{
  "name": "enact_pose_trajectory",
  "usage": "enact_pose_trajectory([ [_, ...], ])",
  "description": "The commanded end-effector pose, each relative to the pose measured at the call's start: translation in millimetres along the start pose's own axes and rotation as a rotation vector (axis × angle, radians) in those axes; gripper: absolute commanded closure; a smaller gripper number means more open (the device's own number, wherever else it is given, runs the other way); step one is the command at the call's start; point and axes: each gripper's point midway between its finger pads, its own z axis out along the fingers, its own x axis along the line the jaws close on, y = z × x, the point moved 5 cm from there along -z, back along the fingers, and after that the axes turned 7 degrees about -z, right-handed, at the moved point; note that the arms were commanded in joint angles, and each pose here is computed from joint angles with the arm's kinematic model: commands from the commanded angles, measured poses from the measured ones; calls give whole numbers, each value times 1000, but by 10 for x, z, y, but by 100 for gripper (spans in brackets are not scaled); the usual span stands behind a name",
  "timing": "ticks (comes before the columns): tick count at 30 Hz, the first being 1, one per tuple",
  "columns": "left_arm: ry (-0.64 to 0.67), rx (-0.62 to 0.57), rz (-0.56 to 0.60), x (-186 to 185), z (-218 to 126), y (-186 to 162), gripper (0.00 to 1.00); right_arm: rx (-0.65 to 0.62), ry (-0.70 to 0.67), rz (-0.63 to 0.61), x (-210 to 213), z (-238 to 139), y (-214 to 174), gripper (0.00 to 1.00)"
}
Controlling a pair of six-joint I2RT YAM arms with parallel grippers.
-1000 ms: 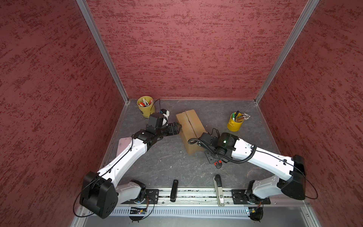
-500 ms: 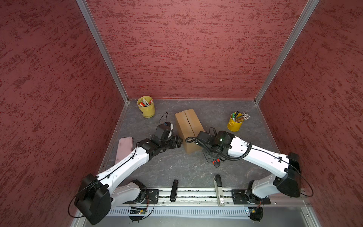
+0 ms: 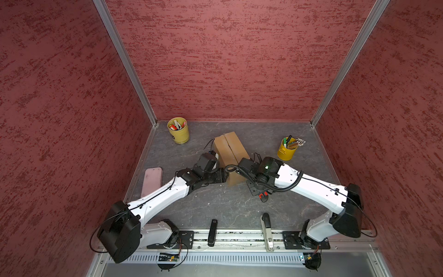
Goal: Unpack the express box
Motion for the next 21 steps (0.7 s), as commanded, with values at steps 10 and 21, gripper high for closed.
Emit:
enact_pose_trajectory([
  [10, -73, -47, 23, -250, 2, 145, 35, -33, 24, -34, 68, -83, 118, 100],
  [21, -85, -65, 30, -311, -12, 190, 35, -26, 40, -51, 106, -84, 122, 100],
])
